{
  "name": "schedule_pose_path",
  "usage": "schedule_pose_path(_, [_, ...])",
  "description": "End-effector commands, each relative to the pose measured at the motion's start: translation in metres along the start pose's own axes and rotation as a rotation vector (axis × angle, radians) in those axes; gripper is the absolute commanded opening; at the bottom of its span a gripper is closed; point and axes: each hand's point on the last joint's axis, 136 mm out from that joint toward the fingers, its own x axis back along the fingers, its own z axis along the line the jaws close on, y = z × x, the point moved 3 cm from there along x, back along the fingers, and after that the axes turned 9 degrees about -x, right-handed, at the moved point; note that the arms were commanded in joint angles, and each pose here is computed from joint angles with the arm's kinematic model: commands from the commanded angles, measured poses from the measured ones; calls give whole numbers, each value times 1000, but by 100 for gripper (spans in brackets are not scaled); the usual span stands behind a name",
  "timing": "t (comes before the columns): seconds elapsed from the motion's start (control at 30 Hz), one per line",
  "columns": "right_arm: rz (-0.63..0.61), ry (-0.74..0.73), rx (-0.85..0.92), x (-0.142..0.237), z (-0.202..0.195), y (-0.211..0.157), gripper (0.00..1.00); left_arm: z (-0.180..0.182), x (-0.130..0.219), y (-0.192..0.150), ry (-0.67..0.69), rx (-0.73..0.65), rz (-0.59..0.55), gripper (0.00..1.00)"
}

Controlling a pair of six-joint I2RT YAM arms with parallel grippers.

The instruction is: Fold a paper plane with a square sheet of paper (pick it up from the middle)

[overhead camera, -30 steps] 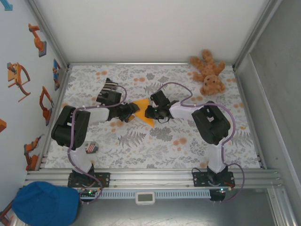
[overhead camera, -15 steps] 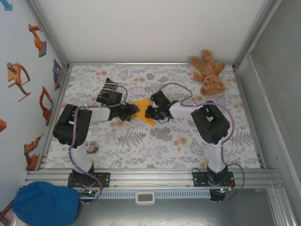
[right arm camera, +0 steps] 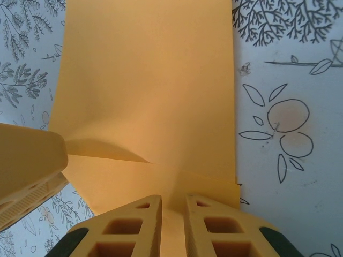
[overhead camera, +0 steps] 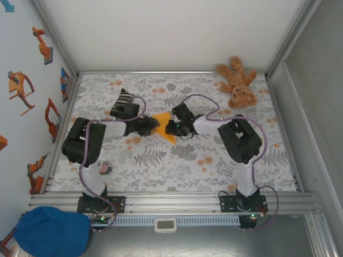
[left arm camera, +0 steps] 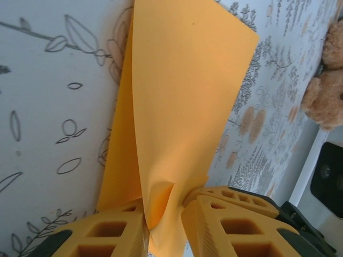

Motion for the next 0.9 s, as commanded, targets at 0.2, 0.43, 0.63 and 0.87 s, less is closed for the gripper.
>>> schedule_pose_path(0.2, [31,-35,-28,-8,-14,-5,18,-3,-9,3,-14,-8,22,22])
schedule_pose_path(0.43, [9,1,-18,-3,-8,0,18,-6,-8,5,-16,-14,18,17])
schedule_pose_path(0.63, [-60,49,30,15,4,11,21,-6,-4,7,-7,-14,6,8])
schedule_pose_path(0.87, [-226,10,217,53,11,29,33,-8,10,15,34,-4,-35,4])
